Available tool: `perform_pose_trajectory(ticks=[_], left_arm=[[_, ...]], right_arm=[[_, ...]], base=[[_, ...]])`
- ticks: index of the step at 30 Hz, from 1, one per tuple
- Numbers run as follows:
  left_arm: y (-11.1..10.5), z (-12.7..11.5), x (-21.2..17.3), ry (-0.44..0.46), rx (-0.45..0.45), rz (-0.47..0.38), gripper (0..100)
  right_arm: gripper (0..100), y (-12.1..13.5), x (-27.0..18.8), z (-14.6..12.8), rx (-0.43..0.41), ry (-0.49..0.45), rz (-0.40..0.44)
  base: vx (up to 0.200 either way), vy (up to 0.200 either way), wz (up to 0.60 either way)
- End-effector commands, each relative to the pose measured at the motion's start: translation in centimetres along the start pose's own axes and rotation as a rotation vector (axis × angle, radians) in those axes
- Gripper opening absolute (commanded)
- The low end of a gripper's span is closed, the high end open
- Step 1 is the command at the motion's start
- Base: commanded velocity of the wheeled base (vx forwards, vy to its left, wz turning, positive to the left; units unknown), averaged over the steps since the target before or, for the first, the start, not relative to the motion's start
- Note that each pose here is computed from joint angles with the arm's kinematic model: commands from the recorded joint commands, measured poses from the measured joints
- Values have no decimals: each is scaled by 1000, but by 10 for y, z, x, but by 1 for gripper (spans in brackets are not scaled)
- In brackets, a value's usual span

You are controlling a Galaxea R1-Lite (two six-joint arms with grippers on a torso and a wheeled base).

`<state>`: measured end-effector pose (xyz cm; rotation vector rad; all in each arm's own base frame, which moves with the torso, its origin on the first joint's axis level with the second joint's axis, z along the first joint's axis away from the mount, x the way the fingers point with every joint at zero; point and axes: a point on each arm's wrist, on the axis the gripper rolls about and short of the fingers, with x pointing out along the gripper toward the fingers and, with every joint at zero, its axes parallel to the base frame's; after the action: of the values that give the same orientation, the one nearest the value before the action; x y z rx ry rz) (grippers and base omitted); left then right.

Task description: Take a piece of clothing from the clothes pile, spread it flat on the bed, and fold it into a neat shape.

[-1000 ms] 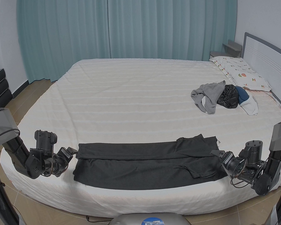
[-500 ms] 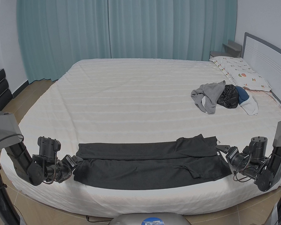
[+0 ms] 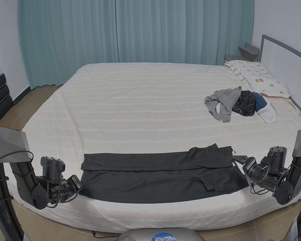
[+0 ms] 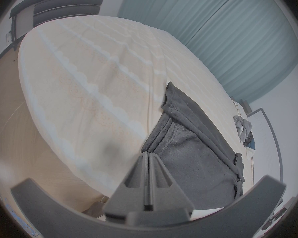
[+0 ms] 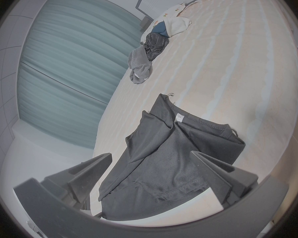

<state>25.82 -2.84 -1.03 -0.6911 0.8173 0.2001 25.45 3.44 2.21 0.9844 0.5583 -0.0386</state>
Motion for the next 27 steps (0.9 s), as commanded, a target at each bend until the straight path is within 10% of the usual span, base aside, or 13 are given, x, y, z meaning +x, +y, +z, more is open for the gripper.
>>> perform_pose_trajectory(ticks=[1,14,15,27], left_arm=[[6,-2,-2,12,-4,26,0],[10,-6,-4,23,34,41,0],[9,-6,-4,23,33,39,100],[-13,46,-19,-129,-15,-114,100]], right_arm=[[100,-1,0,1,3,-3,-3],[100,-1,0,1,2,-2,-3],[100,-1,0,1,3,-3,-3],[100,-5,0,8,20,15,16]], base=[[0,0,0],[0,0,0],[0,0,0],[0,0,0]])
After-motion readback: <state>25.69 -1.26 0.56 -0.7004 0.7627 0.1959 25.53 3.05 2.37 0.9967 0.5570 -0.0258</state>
